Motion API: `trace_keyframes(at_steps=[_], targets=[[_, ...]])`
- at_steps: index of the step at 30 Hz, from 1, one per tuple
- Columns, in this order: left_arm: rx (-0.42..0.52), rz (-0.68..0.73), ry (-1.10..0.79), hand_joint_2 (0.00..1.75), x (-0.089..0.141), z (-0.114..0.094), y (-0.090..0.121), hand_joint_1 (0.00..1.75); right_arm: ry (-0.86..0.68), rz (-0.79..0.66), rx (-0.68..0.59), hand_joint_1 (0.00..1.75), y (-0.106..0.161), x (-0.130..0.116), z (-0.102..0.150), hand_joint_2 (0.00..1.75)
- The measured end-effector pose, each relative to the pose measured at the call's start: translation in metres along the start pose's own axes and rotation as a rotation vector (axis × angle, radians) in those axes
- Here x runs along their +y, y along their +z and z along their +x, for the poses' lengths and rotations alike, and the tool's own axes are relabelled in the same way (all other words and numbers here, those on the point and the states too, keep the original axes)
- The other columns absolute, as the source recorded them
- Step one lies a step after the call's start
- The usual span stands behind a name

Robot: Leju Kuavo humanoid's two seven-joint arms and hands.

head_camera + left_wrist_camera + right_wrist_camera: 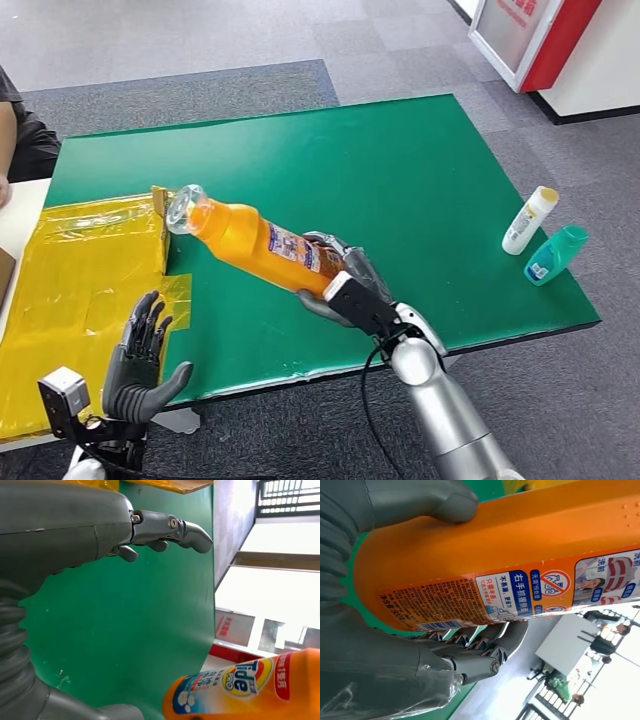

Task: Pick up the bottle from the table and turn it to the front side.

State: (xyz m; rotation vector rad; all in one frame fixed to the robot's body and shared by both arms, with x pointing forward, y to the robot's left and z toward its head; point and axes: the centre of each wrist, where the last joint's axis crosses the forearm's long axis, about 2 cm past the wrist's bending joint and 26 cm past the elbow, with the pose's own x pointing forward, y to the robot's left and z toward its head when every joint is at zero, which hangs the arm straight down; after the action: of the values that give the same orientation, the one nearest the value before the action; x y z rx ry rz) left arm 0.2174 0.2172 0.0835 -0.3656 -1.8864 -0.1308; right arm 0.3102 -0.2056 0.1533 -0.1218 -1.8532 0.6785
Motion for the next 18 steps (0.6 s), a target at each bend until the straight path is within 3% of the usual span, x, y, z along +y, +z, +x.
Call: trace_keyframes(at_steps=[5,12,18], targets=[[0.040,0.022,0.057,1.75,0.002,0.010,-0.023,0.00,-0.085,-0.007,-0.054,1.75,0.004,0.017,0.005,1.75],[0.007,-0.046,0.177,1.75,-0.002,0.025,-0.058,0.00,-0.083,-0.011,-0.075,1.75,0.004,0.035,0.000,1.75],[-0.014,-0.082,0.185,1.75,-0.004,0.030,-0.068,0.00,-0.081,0.002,-0.058,1.75,0.005,0.043,-0.004,1.75]])
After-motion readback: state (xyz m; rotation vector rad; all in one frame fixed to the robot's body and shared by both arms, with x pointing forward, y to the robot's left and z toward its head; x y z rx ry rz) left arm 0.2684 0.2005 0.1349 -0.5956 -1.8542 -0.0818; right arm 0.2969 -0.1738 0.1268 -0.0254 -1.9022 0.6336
